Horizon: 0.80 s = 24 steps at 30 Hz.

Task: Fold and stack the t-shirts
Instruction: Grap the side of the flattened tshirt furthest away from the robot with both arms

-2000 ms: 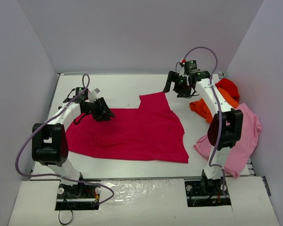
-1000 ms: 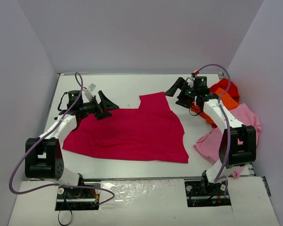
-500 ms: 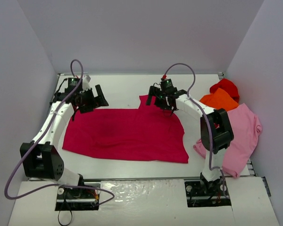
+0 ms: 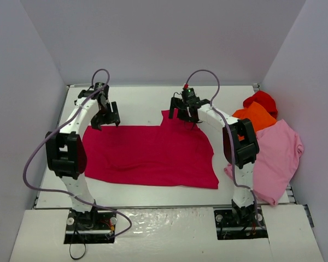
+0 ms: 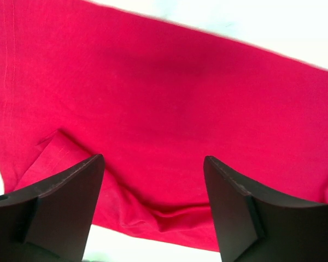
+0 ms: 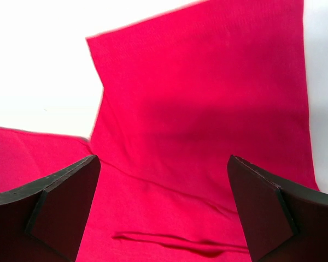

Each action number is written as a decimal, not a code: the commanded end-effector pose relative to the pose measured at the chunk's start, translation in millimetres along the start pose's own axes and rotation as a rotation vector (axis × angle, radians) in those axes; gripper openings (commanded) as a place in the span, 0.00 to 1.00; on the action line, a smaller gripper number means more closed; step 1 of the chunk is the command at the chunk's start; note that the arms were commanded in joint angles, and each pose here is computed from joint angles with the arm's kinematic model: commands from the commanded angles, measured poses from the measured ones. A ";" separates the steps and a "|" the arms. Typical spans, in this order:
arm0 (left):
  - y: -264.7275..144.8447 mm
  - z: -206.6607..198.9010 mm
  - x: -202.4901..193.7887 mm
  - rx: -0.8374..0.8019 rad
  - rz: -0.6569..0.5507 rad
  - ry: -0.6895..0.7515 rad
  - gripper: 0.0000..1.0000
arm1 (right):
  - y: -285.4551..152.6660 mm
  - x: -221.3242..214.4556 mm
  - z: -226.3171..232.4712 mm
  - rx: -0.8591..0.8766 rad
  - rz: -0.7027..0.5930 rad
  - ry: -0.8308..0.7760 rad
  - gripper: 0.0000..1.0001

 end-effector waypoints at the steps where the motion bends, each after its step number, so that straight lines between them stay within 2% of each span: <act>1: -13.1 3.3 11.0 0.090 -0.036 -0.004 0.69 | -9.1 31.7 7.2 0.021 -0.101 -0.020 1.00; 7: 8.0 7.5 21.1 0.189 -0.036 -0.008 0.69 | 3.9 46.4 5.6 0.023 -0.119 -0.028 1.00; 13: 18.2 7.4 28.4 0.210 -0.030 0.007 0.69 | 29.1 54.9 -8.4 0.008 -0.109 -0.016 1.00; 19: 32.6 9.6 30.6 0.211 -0.001 -0.001 0.64 | 45.7 60.0 -11.7 0.013 -0.106 -0.007 1.00; 24: 41.6 11.7 31.9 0.198 -0.006 -0.027 0.61 | 45.3 65.7 -8.4 0.031 -0.115 -0.010 1.00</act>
Point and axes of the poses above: each gripper's point midway between its finger pads, its own y axis out along the fingers, its own z axis along the line the jaws close on, x = y × z, the point moved 8 cm from there along -y, back along the fingers, and after that the axes turned 3 degrees about y, right-handed, at the moved point
